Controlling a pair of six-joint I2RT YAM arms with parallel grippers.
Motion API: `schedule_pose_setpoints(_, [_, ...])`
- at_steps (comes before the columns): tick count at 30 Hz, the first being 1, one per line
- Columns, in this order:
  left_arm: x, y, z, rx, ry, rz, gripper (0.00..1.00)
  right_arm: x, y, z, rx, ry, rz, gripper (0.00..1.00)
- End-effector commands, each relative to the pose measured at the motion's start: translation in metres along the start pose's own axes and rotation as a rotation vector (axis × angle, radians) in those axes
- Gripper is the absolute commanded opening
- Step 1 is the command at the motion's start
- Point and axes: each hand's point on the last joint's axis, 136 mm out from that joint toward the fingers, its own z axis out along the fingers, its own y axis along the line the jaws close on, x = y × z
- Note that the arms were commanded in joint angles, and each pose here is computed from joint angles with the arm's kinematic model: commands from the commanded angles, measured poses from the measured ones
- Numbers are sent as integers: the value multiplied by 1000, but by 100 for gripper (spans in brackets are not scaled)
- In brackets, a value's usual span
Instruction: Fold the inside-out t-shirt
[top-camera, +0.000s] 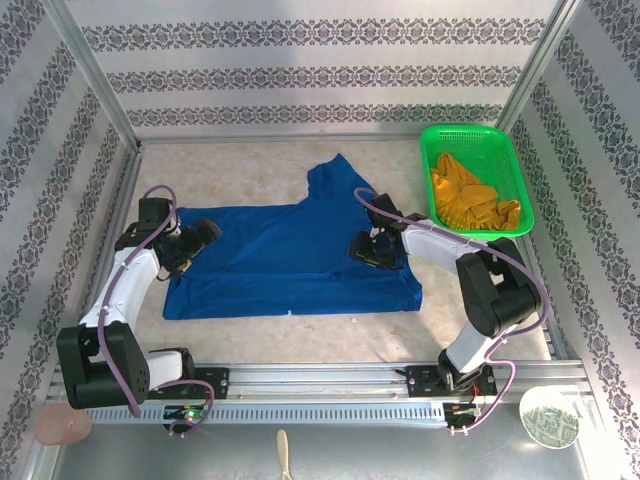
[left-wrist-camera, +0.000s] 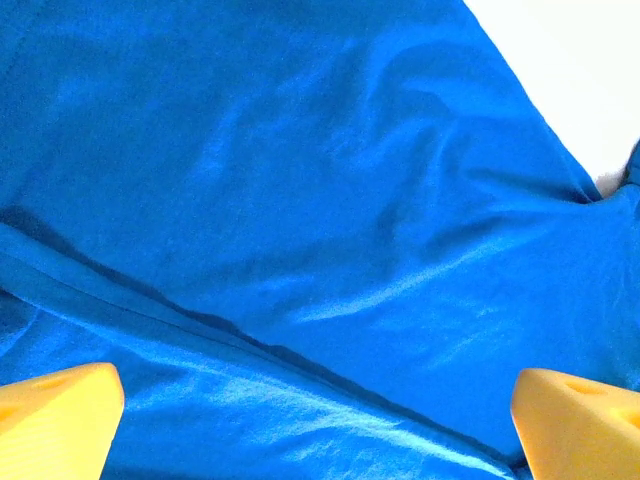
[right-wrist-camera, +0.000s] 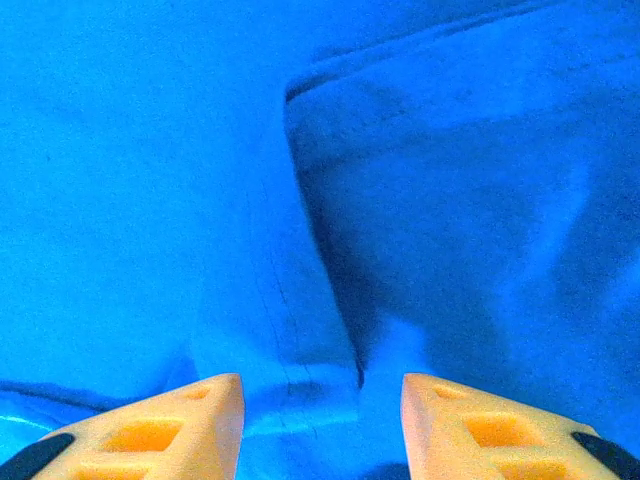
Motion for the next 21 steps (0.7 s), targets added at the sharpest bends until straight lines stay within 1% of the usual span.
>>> schedule_pose_setpoints(1, [-3, 2, -5, -16, -1, 10, 100, -4, 17, 4, -52, 5, -20, 45])
schedule_pose_setpoints(3, [-4, 2, -5, -16, -3, 11, 100, -3, 19, 8, -60, 16, -15, 42])
schedule_pose_setpoints(4, [-4, 1, -5, -16, -3, 10, 100, -3, 21, 8, -73, 22, -15, 38])
schedule_pose_setpoints(5, [-4, 1, -5, -12, -3, 10, 100, -3, 22, 9, -78, 24, -14, 30])
schedule_pose_setpoints(7, [-5, 0, -6, -11, -2, 11, 99, -3, 24, 8, -85, 23, -15, 9])
schedule_pose_setpoints(8, [-5, -1, -7, -10, -4, 14, 100, -4, 26, 6, -96, 17, -17, 2])
schedule_pose_setpoints(9, [-7, -1, -8, -16, -7, 18, 100, -5, 29, 2, -105, 9, -19, 0])
schedule_pose_setpoints(11, [-9, 4, -10, -50, -14, 26, 100, -9, 36, -7, -132, -10, -19, 0])
schedule_pose_setpoints(15, [-17, 33, -12, -191, -32, 12, 99, -21, 58, -22, -195, -35, -28, 0])
schedule_pose_setpoints(19, [-23, 60, -7, -292, -37, -27, 99, -40, 81, -16, -249, -44, -13, 0])
schedule_pose_setpoints(21, [-26, 69, -3, -319, -30, -45, 99, -52, 100, -9, -310, -49, -17, 1])
